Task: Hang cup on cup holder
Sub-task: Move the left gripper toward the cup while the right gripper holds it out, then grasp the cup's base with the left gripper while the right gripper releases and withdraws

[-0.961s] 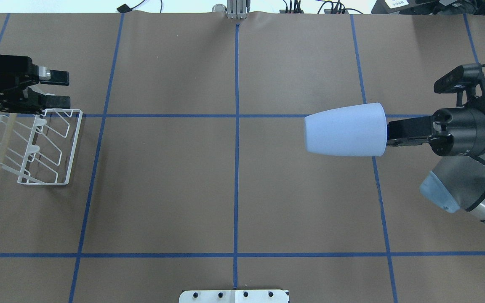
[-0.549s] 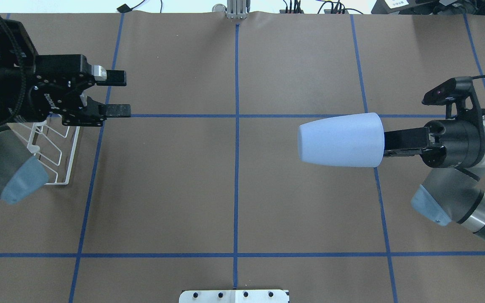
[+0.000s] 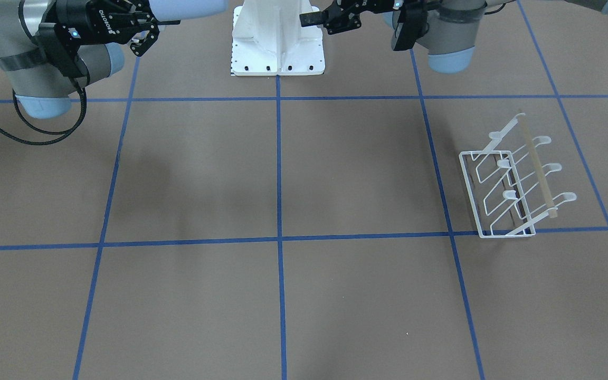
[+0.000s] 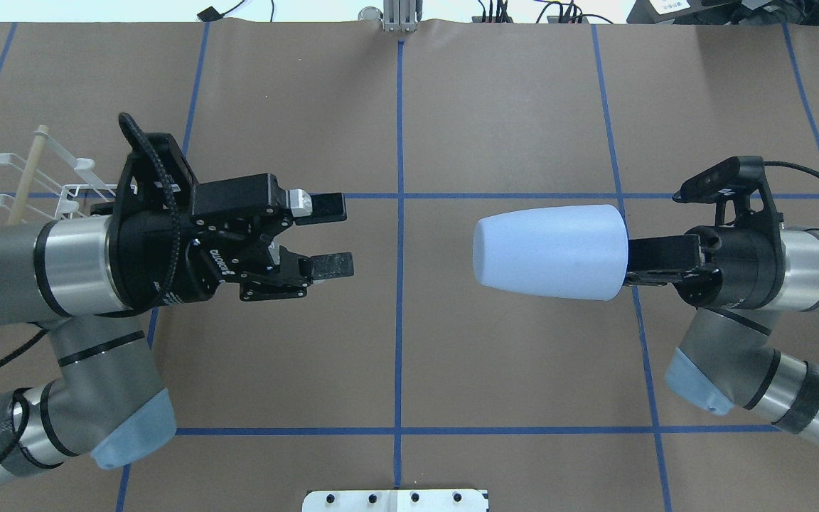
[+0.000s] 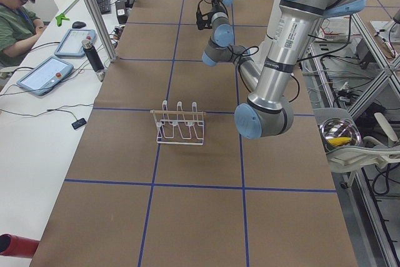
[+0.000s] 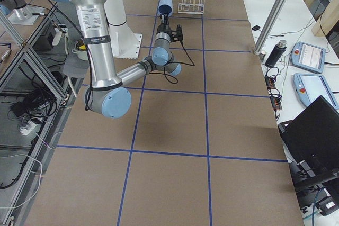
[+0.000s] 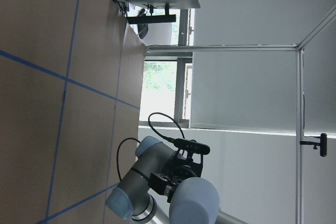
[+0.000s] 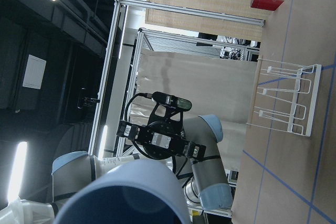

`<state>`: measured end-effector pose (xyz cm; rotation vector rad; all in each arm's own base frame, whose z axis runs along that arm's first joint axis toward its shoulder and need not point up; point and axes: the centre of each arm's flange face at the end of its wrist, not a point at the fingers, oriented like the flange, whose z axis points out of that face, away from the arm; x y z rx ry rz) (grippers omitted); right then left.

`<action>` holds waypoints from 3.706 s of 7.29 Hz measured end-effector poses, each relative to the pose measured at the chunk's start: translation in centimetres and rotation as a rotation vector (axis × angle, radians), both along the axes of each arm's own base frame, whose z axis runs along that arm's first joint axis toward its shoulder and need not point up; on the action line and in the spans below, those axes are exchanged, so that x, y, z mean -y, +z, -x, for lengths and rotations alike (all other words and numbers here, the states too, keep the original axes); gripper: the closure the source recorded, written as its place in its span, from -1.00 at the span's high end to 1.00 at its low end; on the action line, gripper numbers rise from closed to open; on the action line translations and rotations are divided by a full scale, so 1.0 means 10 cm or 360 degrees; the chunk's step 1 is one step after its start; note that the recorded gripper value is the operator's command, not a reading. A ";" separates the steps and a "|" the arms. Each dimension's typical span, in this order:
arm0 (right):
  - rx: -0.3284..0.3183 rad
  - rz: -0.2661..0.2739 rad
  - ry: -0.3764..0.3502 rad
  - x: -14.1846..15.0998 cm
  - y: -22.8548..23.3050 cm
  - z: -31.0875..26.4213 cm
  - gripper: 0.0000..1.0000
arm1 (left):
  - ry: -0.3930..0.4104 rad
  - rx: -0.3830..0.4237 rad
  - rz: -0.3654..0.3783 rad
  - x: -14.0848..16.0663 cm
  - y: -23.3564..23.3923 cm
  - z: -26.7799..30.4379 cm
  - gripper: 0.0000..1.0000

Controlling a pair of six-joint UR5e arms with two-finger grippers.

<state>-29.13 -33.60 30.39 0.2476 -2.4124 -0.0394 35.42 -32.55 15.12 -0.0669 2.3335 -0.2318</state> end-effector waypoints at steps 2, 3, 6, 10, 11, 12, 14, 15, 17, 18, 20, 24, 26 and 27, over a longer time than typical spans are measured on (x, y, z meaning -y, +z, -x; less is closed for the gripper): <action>0.0011 -0.0002 -0.0031 -0.07 -0.03 0.09 -1.00 | 0.0051 -0.0030 0.0018 -0.16 -0.07 -0.16 0.96; 0.0012 -0.0003 -0.0049 -0.10 -0.06 0.14 -1.00 | 0.0078 -0.0039 0.0017 -0.22 -0.11 -0.23 0.96; 0.0015 0.0005 -0.0118 -0.20 -0.20 0.36 -1.00 | 0.0110 -0.0047 0.0017 -0.28 -0.19 -0.34 0.96; 0.0007 0.0030 -0.0146 -0.24 -0.26 0.49 -1.00 | 0.0119 -0.0061 0.0029 -0.39 -0.24 -0.51 0.96; 0.0008 0.0035 -0.0149 -0.25 -0.26 0.51 -1.00 | 0.0123 -0.0064 0.0029 -0.42 -0.25 -0.54 0.96; 0.0008 0.0037 -0.0151 -0.26 -0.25 0.52 -1.00 | 0.0126 -0.0068 0.0028 -0.44 -0.26 -0.55 0.96; 0.0008 0.0039 -0.0164 -0.29 -0.25 0.55 -1.00 | 0.0129 -0.0074 0.0025 -0.45 -0.28 -0.56 0.84; 0.0008 0.0039 -0.0170 -0.30 -0.25 0.56 -1.00 | 0.0129 -0.0074 0.0026 -0.45 -0.28 -0.57 0.52; 0.0014 0.0047 -0.0171 -0.31 -0.26 0.57 0.98 | 0.0133 -0.0071 0.0027 -0.46 -0.27 -0.58 -0.99; 0.0025 0.0065 -0.0168 -0.32 -0.25 0.58 1.00 | 0.0145 -0.0075 0.0027 -0.49 -0.27 -0.60 -1.00; 0.0041 0.0102 -0.0161 -0.34 -0.23 0.59 1.00 | 0.0170 -0.0072 0.0026 -0.55 -0.24 -0.63 -1.00; -0.0044 0.0137 -0.0053 -0.13 0.01 0.40 1.00 | 0.0154 -0.0049 0.0010 -0.53 -0.19 -0.60 -1.00; -0.0314 0.0124 0.0181 0.46 0.38 -0.06 1.00 | 0.0009 0.0064 -0.0034 -0.31 0.01 -0.48 -1.00; -0.0540 0.0106 0.0290 0.82 0.56 -0.36 1.00 | -0.0058 0.0203 -0.0045 -0.08 0.08 -0.39 -1.00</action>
